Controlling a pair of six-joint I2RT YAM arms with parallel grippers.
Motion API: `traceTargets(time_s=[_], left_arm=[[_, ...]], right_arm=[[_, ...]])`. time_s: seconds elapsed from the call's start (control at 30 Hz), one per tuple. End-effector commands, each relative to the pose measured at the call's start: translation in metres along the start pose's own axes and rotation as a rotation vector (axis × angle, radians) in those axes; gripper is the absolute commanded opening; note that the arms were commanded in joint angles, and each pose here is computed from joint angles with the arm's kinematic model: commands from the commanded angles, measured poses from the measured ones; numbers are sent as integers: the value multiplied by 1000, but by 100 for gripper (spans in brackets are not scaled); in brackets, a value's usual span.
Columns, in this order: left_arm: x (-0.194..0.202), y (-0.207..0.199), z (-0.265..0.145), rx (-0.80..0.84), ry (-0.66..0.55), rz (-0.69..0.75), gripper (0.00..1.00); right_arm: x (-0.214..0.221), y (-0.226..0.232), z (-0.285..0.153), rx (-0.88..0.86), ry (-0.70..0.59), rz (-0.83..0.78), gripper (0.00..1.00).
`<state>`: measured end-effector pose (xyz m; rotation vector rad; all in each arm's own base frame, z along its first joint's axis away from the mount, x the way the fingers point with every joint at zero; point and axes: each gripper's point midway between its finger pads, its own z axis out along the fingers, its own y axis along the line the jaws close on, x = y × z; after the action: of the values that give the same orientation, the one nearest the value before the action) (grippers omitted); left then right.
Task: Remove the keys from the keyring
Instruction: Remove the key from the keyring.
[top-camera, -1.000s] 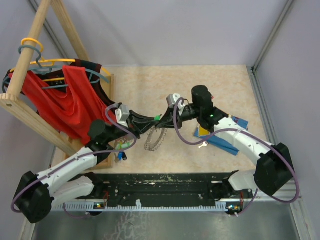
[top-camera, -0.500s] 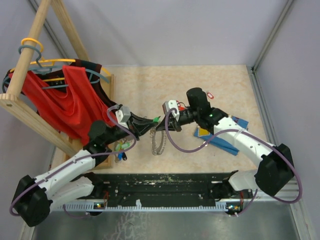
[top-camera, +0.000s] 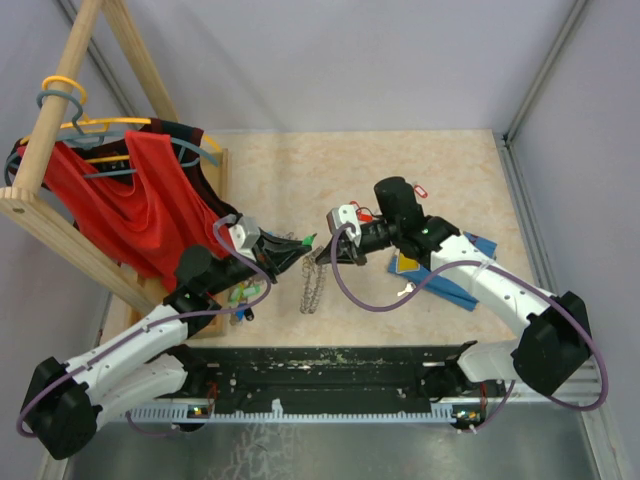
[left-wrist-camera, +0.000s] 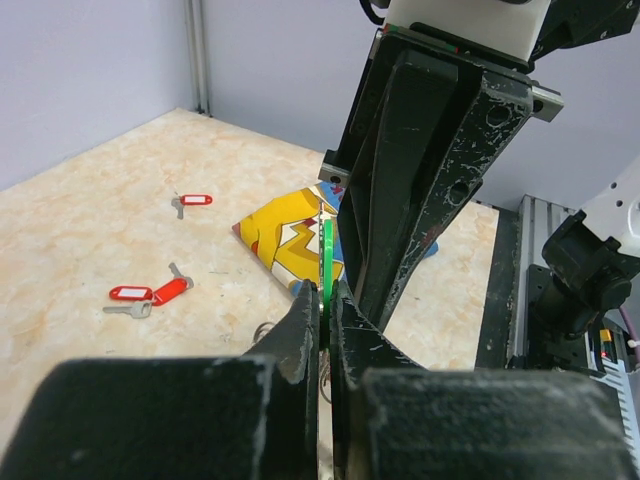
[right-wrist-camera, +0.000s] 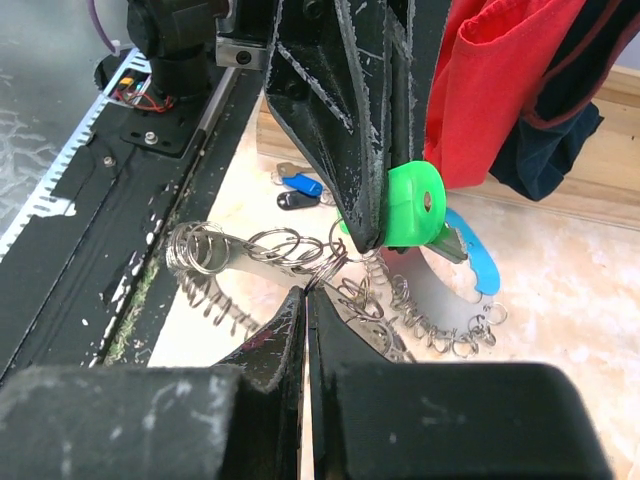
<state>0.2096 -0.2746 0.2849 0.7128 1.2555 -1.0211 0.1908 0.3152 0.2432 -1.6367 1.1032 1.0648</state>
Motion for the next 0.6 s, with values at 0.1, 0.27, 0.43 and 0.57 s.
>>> traceTargets(time_s=[0.1,0.27,0.43,0.57], left_arm=[[-7,6,-3,-34,-33,33,0],[-7,5,-5,-35,-35,33,0],[-17,0,-6,-17,-61,41,0],[-26,-4,-6,0,-89,38,0]], right_arm=[[-34,0,-12,-12,-75,-38,0],[-34,-3,-14,-3,-87,-17,0],[-31,-11,-18,29,-102,32,0],[-25,-14,-18,41,-104,59,0]])
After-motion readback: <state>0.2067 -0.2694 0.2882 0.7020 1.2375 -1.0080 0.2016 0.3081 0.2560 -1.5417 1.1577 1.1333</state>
